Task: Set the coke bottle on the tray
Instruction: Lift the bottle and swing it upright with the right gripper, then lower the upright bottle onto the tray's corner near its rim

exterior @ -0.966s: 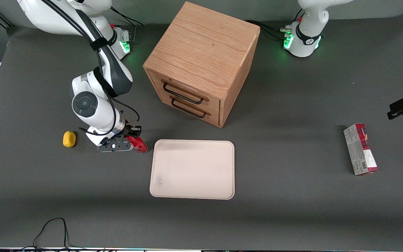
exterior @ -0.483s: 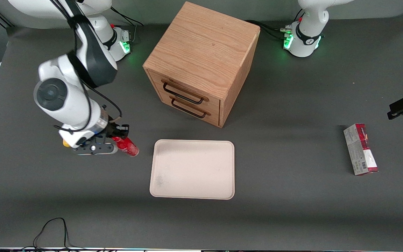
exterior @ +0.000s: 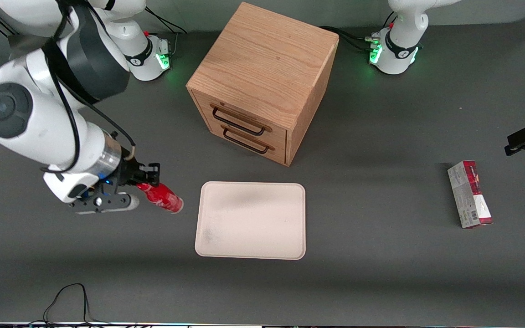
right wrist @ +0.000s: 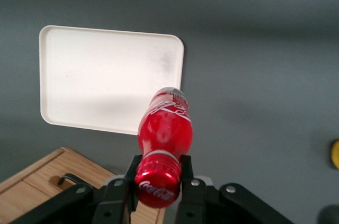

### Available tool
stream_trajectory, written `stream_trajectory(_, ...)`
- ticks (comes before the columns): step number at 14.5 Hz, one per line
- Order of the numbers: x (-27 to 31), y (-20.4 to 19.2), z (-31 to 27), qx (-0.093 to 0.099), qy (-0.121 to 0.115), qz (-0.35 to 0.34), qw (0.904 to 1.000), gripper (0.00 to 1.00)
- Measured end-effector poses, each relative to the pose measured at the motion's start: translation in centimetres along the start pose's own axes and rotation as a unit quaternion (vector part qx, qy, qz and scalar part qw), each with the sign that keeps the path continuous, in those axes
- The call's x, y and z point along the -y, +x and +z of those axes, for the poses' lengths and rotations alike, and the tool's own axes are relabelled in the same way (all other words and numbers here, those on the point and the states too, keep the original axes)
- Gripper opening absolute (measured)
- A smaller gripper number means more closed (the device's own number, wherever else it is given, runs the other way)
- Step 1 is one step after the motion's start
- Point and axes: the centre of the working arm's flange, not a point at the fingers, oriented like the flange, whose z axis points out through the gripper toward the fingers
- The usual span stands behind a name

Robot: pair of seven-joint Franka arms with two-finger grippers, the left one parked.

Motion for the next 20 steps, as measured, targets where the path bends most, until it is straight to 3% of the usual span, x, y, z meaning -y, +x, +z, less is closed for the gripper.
stream_trajectory(4, 1.8, 3.7, 7.2, -0.011, 0.027, -0.009, 0.9995, 0.33)
stream_trajectory(8, 3.5, 6.2, 16.0, -0.033, 0.016, -0.027, 0.9990, 0.33)
stream_trajectory(11, 3.9, 6.9, 20.9, -0.032, 0.005, -0.035, 0.9989, 0.33)
stream_trajectory(15, 3.7, 6.8, 22.6, -0.023, -0.005, -0.039, 0.9990, 0.33)
stream_trajectory(20, 3.5, 7.0, 21.3, -0.033, -0.006, -0.037, 0.9987, 0.77)
